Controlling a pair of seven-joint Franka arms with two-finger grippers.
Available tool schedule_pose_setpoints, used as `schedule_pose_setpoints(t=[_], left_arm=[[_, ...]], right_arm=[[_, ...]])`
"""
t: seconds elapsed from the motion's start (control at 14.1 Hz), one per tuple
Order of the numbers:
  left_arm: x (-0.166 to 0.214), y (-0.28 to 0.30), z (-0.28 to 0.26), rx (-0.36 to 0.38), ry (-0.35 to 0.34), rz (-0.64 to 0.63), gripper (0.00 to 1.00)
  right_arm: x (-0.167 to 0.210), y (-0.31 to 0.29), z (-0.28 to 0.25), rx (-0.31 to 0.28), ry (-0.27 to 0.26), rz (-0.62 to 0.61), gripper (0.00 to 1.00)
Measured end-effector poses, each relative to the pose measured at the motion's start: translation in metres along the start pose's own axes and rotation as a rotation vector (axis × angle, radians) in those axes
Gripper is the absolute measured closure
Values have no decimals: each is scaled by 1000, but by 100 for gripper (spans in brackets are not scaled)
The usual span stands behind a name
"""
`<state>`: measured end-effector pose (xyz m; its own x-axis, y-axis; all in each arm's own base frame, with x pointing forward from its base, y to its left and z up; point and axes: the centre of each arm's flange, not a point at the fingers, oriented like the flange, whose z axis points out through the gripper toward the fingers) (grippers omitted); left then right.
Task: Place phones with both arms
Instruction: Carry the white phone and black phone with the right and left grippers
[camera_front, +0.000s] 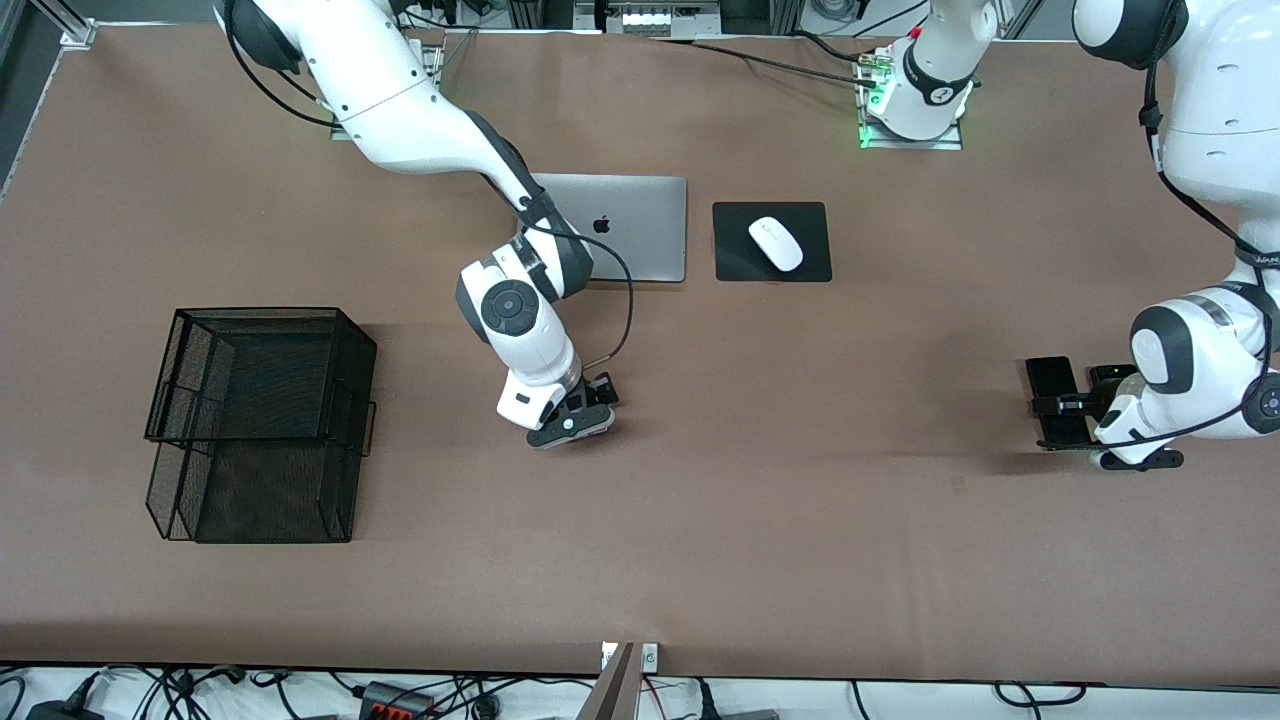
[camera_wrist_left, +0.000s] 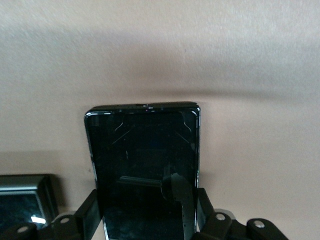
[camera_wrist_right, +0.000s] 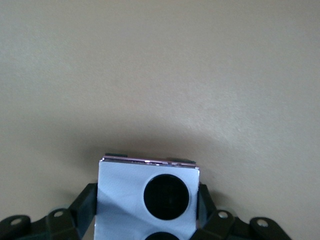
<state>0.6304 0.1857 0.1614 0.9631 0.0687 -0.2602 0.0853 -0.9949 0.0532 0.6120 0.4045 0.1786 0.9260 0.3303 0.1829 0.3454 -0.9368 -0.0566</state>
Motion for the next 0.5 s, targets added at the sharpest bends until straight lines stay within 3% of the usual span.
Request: schedule_pose_setpoints(t=[0.21, 0.35, 0.5], left_arm=[[-1, 18, -1, -43, -46, -28, 22], [-2, 40, -8, -59, -96, -31, 22], [-2, 72, -25, -122, -144, -46, 22]], right_arm=[[17, 26, -49, -44, -64, 35, 16], [28, 66, -109, -72, -111, 94, 16], [30, 122, -162, -88, -166, 177, 16]])
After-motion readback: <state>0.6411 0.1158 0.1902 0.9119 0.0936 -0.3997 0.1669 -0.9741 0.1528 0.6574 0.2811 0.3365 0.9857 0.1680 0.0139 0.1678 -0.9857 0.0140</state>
